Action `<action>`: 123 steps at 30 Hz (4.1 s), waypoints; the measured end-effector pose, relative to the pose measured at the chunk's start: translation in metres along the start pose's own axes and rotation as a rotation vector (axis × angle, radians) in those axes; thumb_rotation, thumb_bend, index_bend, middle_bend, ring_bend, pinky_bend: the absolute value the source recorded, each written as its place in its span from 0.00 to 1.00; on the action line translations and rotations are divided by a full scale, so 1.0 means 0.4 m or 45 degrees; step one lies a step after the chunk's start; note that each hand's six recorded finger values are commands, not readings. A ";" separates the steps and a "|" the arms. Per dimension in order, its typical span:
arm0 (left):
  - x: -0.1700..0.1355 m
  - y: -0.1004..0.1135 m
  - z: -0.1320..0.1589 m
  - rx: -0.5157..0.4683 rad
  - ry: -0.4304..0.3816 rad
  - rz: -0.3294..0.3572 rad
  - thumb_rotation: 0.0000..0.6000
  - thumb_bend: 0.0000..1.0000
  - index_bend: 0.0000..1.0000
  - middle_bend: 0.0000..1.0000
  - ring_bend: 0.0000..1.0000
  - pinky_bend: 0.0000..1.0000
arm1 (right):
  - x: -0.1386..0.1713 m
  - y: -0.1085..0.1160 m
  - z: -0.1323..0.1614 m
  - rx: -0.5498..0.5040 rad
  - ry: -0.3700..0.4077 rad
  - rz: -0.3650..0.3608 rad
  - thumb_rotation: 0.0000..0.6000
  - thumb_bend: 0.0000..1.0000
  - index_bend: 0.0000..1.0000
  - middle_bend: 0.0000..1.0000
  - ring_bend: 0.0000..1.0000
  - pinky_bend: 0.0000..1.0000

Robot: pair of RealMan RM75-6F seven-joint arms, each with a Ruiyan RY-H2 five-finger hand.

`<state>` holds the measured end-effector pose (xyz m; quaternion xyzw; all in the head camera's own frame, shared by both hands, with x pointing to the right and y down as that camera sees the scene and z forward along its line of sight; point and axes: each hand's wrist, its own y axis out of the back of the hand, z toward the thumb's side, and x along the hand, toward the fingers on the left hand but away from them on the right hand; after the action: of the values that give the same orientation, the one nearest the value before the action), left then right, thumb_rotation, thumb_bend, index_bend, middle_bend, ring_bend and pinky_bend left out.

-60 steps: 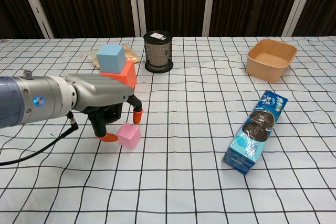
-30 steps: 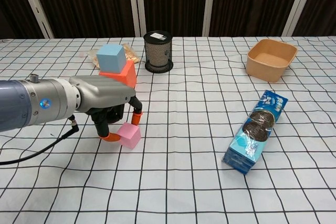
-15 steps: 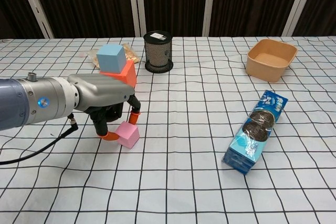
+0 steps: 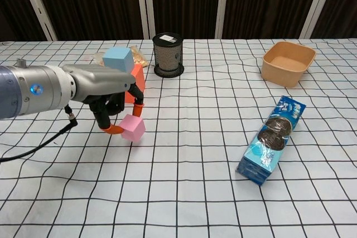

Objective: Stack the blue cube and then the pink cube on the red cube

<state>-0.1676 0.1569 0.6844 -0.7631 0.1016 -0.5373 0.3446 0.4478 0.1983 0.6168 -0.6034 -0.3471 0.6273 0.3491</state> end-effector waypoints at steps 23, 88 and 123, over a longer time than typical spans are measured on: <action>-0.031 0.301 -0.036 0.030 0.187 0.142 1.00 0.41 0.46 0.86 0.65 0.64 | 0.001 0.003 -0.004 -0.008 -0.008 -0.005 1.00 0.11 0.02 0.00 0.00 0.09; 0.088 0.332 -0.241 -0.166 0.414 0.084 1.00 0.42 0.46 0.86 0.66 0.63 | -0.020 -0.025 -0.024 0.041 -0.078 0.034 1.00 0.11 0.02 0.00 0.00 0.09; 0.102 0.314 -0.238 -0.216 0.470 0.056 1.00 0.42 0.46 0.86 0.66 0.63 | -0.019 -0.023 -0.023 0.038 -0.072 0.032 1.00 0.11 0.02 0.00 0.00 0.09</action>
<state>-0.2090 0.0024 0.6530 -0.6756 0.2245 -0.6498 0.2664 0.4573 0.1967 0.6282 -0.5847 -0.3398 0.6535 0.3401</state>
